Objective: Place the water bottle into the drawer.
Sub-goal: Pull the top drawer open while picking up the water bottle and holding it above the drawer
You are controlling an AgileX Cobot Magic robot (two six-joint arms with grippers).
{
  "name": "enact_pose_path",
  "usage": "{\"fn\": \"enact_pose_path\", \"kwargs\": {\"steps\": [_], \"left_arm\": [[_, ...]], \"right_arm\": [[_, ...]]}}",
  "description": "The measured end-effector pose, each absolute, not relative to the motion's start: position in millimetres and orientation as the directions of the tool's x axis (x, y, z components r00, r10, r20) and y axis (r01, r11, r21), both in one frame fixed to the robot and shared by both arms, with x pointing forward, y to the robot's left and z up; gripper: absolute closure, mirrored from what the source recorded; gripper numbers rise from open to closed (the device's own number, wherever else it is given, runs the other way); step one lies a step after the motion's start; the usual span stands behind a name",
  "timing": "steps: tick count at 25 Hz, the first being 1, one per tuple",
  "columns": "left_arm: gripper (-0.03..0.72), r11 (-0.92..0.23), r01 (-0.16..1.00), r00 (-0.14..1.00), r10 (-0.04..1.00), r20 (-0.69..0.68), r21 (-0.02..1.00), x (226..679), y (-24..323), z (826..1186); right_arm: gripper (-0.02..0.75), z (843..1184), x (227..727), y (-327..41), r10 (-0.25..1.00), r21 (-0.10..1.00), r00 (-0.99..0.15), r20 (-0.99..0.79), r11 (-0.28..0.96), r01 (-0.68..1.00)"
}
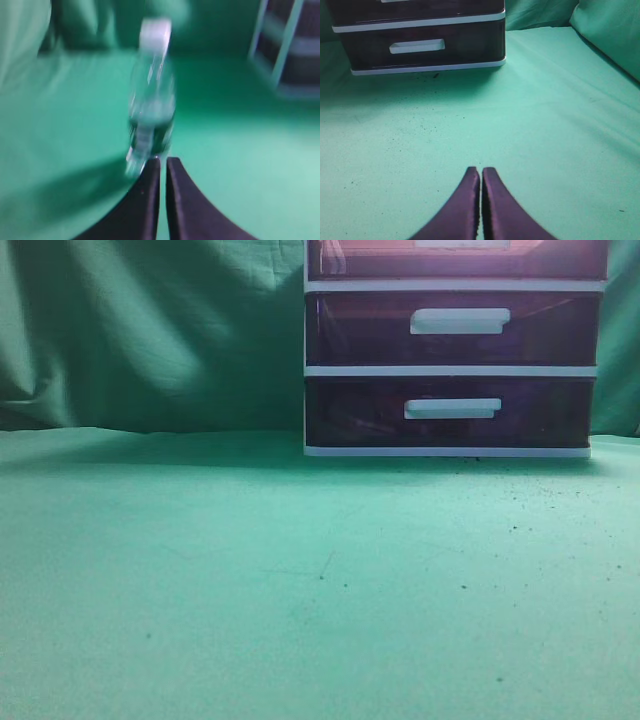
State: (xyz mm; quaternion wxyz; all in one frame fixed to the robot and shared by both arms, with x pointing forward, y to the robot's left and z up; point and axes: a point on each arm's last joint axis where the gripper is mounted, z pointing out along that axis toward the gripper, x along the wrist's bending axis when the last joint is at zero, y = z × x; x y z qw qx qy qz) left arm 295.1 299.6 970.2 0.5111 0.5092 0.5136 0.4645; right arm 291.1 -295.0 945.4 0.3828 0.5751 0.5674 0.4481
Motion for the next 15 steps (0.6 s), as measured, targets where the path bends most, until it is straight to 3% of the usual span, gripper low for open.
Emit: {"fn": "enact_pose_path", "kwargs": {"steps": [4, 8, 11, 15], "left_arm": [[0.688, 0.096, -0.212, 0.1, 0.992, -0.077, 0.973, 293, 296, 994], [0.688, 0.107, -0.316, 0.123, 0.99, -0.071, 0.943, 290, 295, 1004], [0.688, 0.173, -0.297, 0.139, 0.981, -0.136, 0.939, 290, 295, 1007], [0.688, 0.233, -0.15, 0.109, 0.97, -0.218, 0.961, 300, 297, 1031]], "right_arm": [[0.738, 945, 291, -295, 0.996, 0.949, -0.046, 0.081, -0.063, 0.31], [0.738, 945, 291, -295, 0.996, 0.949, -0.046, 0.081, -0.063, 0.31], [0.738, 945, 291, -295, 0.996, 0.949, -0.046, 0.081, -0.063, 0.31], [0.738, 945, 291, -295, 0.996, 0.949, -0.046, 0.081, -0.063, 0.31]]}}
